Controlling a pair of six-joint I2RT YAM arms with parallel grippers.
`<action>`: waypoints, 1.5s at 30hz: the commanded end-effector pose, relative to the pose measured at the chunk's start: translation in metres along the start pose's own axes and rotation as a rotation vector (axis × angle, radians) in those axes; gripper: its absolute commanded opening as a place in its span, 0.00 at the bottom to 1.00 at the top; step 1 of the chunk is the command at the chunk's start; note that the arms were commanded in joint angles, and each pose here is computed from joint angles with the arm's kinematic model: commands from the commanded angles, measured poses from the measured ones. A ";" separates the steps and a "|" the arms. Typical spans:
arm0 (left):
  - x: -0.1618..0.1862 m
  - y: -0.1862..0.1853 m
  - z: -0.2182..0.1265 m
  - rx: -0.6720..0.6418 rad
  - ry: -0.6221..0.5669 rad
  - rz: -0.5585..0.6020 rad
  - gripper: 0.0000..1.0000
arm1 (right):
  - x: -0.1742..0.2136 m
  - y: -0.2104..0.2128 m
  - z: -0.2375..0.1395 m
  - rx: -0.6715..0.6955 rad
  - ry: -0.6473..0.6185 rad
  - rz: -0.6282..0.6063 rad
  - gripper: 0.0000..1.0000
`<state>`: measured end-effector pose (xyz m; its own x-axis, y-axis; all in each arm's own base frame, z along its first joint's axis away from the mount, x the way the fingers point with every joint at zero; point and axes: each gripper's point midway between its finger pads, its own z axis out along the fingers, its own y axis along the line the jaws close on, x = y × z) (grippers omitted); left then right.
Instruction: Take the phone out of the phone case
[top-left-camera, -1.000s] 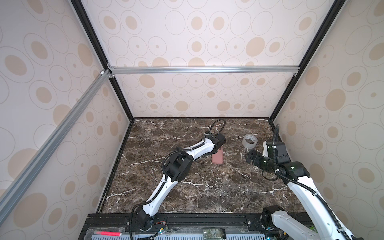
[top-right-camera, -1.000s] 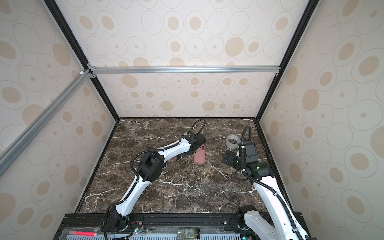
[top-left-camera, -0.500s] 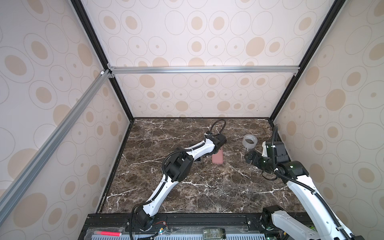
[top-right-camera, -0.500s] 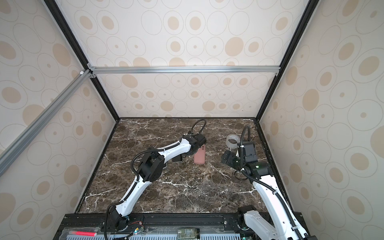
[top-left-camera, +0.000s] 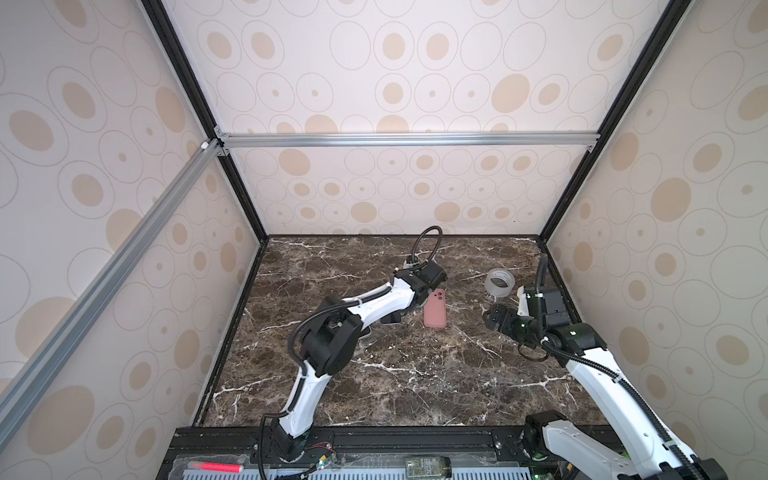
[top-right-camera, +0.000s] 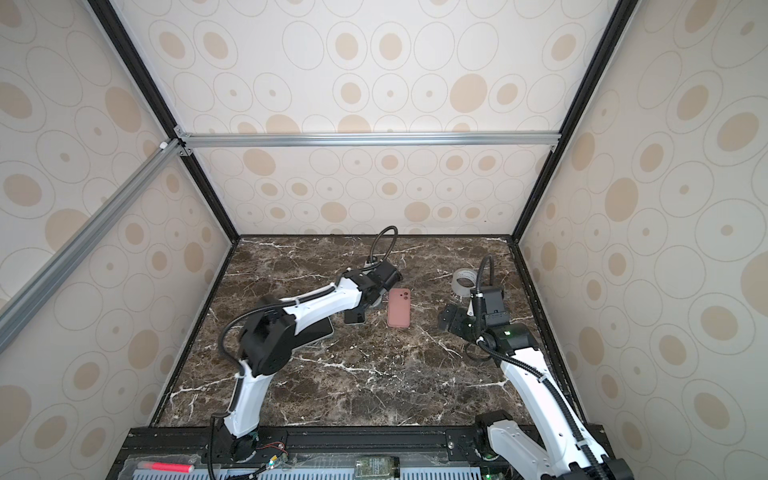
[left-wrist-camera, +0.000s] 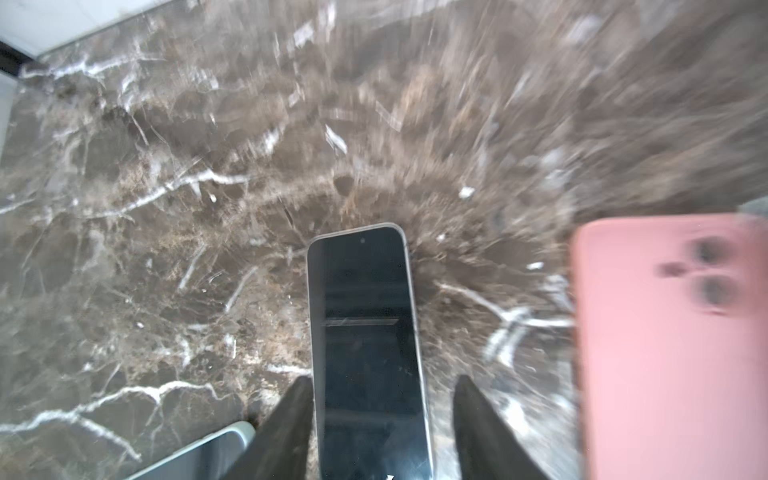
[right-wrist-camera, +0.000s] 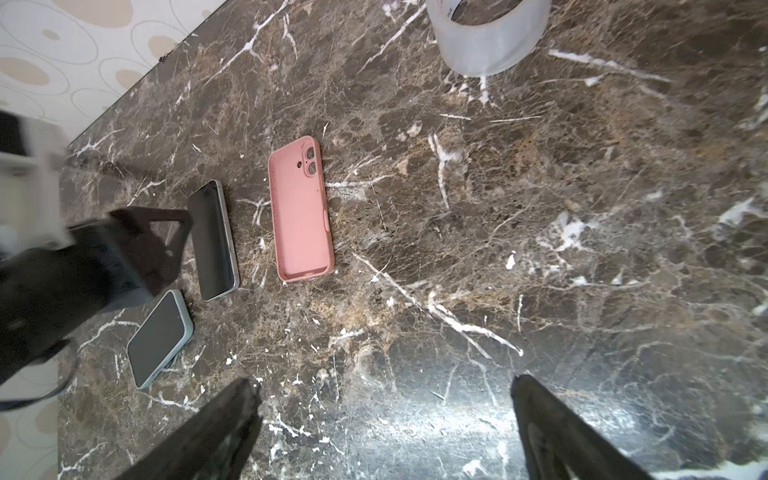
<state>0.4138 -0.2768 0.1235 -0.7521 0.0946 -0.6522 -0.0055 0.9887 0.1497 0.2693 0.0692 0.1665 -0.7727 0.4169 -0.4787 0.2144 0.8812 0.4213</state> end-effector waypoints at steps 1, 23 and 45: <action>-0.038 0.006 -0.036 0.181 -0.134 -0.160 0.69 | 0.004 0.012 0.017 -0.026 0.045 -0.033 0.88; 0.012 0.140 -0.048 0.497 -0.155 -0.418 0.99 | 0.010 0.070 0.186 0.105 0.428 -0.177 0.54; 0.026 0.140 -0.039 0.526 -0.102 -0.441 0.99 | 0.018 0.082 0.221 0.108 0.495 -0.202 0.28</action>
<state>0.3676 -0.1411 0.1593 -0.6857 -0.3481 -0.6392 0.0354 0.8612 -0.5070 0.4076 0.1887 0.0254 -0.9825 0.1320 -0.1317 0.0932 0.9593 0.2665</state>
